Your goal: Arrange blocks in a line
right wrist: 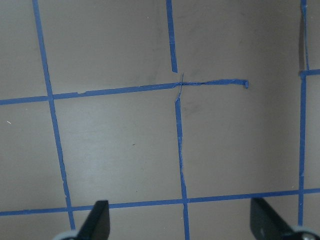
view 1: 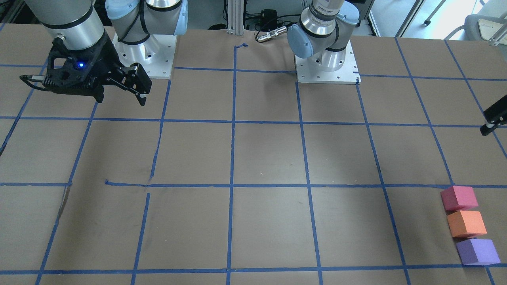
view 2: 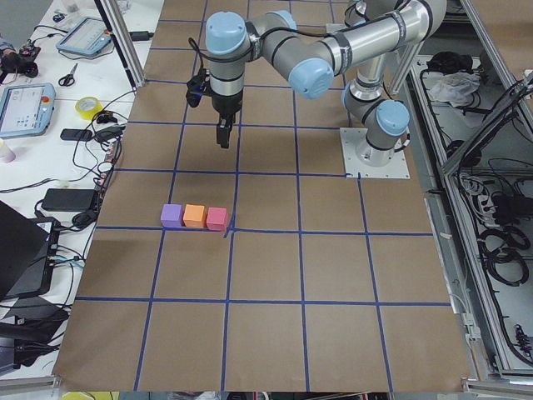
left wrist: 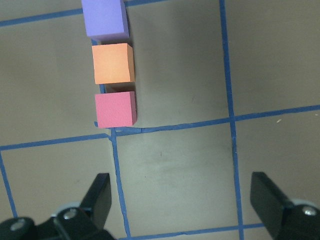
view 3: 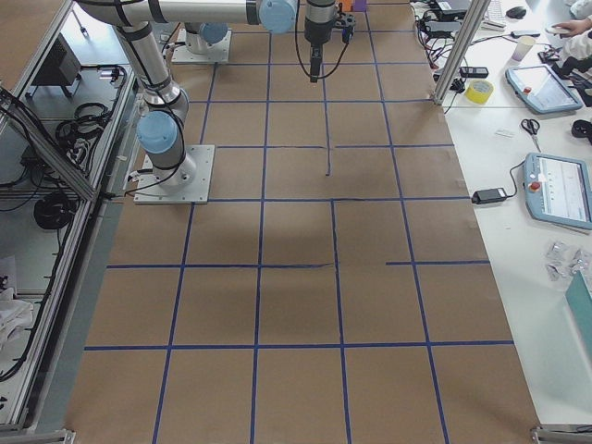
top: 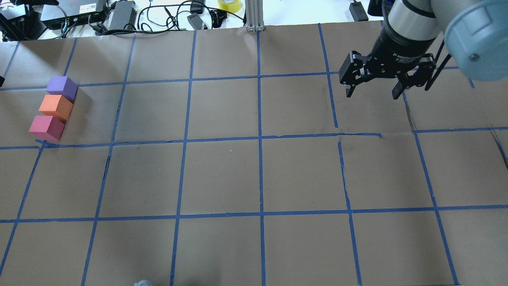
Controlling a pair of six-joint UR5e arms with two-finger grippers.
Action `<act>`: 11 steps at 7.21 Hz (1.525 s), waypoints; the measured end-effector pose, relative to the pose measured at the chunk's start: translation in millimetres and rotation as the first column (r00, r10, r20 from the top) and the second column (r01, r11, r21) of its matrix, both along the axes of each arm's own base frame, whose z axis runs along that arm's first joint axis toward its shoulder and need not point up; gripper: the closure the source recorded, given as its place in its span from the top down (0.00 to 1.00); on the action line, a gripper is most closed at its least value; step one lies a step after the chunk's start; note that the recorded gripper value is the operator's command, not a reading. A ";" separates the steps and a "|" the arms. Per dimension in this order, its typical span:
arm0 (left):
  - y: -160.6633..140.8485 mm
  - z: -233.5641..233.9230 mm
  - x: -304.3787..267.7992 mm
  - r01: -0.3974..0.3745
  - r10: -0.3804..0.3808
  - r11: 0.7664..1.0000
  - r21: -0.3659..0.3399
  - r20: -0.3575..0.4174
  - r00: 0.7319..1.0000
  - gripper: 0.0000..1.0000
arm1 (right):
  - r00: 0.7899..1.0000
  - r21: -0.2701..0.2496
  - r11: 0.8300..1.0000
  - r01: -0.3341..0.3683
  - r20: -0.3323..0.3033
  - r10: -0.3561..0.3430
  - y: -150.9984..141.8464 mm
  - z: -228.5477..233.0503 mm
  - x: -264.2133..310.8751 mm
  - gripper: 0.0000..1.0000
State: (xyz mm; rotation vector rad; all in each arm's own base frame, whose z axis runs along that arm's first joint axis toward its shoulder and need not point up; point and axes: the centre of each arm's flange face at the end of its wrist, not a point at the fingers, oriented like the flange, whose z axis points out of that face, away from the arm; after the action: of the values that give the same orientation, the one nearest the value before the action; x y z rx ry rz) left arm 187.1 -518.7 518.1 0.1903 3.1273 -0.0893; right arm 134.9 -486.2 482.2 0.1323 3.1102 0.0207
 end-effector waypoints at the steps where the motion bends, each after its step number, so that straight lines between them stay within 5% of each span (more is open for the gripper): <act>1: 13.6 5.3 -10.3 -0.011 0.011 1.000 0.010 -0.007 1.000 1.00 | 1.000 -0.006 1.000 0.002 0.004 -0.002 1.8 3.1 0.4 1.00; 4: 12.4 21.2 -79.7 -0.121 0.121 0.993 0.007 -0.019 0.993 1.00 | 1.000 -0.015 1.000 0.000 0.005 0.001 4.5 7.7 0.5 1.00; 7: -7.7 15.0 -233.7 -0.305 0.306 0.952 0.028 -0.041 0.951 1.00 | 1.000 -0.017 1.000 -0.007 0.000 0.007 4.4 7.7 0.0 1.00; 9: -6.8 -4.0 -324.7 -0.298 0.299 0.954 0.041 -0.031 0.954 1.00 | 1.000 -0.021 1.000 -0.008 0.000 0.008 3.9 8.1 0.0 1.00; 11: -1.7 -0.7 -355.1 -0.199 0.200 0.980 0.020 -0.018 0.980 1.00 | 1.000 -0.022 1.000 -0.010 -0.003 0.010 3.9 8.3 -0.1 1.00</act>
State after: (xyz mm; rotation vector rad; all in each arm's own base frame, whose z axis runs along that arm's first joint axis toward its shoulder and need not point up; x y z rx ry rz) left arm -168.0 -520.4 517.4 -0.1259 3.1468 -0.0617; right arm 134.7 -482.3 490.5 0.1170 3.1132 -0.0142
